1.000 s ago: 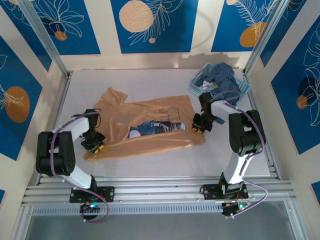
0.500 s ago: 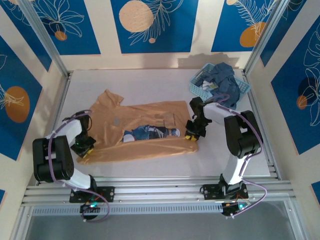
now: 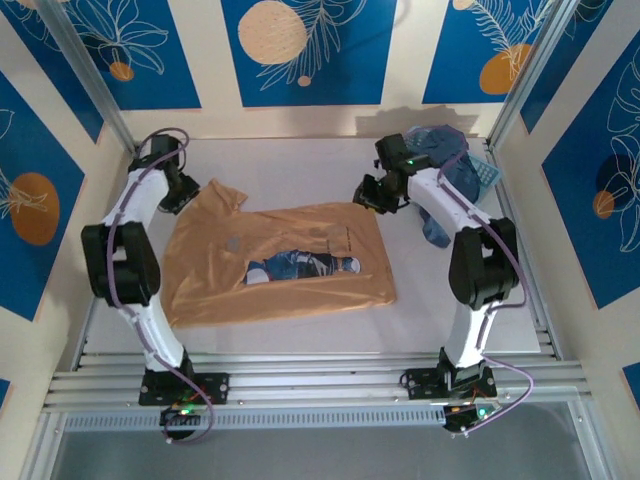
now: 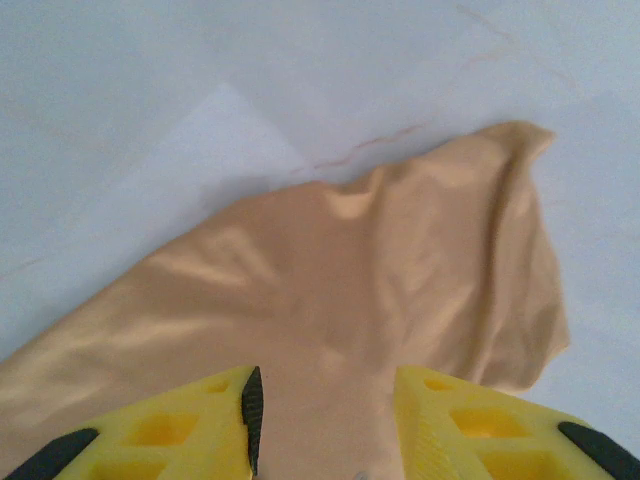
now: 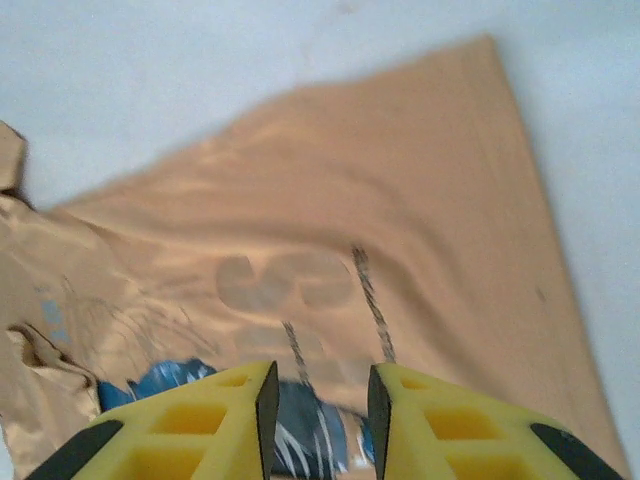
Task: Fold and stack the t-shirts
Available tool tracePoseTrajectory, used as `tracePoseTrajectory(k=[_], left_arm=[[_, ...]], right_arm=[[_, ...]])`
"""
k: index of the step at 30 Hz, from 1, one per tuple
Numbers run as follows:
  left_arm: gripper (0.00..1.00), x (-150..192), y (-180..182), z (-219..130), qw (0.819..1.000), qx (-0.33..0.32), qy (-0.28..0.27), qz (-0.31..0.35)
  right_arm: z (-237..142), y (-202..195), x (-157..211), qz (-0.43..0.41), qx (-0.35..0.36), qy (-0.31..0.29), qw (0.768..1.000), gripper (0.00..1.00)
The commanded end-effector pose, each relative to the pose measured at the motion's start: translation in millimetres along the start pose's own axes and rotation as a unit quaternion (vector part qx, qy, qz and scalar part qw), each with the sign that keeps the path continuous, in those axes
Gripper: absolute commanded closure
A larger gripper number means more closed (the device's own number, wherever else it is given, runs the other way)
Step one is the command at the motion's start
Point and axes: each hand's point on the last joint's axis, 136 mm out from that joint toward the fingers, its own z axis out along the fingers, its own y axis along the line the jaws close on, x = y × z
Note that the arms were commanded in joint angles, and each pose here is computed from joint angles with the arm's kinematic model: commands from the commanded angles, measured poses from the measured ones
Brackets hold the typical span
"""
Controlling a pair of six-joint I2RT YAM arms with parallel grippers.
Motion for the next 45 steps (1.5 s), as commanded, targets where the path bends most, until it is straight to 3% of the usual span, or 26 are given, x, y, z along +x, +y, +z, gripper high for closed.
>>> tracePoseTrajectory(k=[1, 7, 12, 21, 27, 31, 37, 45], left_arm=[[0.61, -27, -46, 26, 0.998, 0.053, -0.015, 0.028], [0.59, -59, -87, 68, 0.995, 0.074, -0.031, 0.056], [0.56, -66, -100, 102, 0.995, 0.074, -0.024, 0.069], [0.52, -37, -108, 136, 0.992, 0.073, 0.006, 0.107], [0.54, -15, -94, 142, 0.991, 0.025, 0.029, 0.131], [0.64, -9, -90, 144, 0.990, 0.014, 0.036, 0.136], [1.00, -22, -91, 126, 0.991, 0.006, 0.013, 0.134], [1.00, -31, -98, 94, 0.991, 0.019, 0.002, 0.132]], right_arm=[[18, 16, -21, -0.019, -0.033, 0.004, 0.999, 0.65], [30, 20, -41, -0.009, -0.041, 0.002, 0.999, 0.64], [36, 13, -46, 0.008, -0.034, 0.009, 0.999, 0.64], [37, 4, -50, 0.016, -0.024, 0.006, 1.000, 0.63], [41, -4, -51, 0.019, -0.010, 0.006, 1.000, 0.63], [45, -14, -53, 0.022, 0.017, 0.004, 1.000, 0.62], [57, -45, -55, 0.028, 0.119, -0.010, 0.992, 0.58], [67, -79, -85, 0.037, 0.189, -0.046, 0.980, 0.59]])
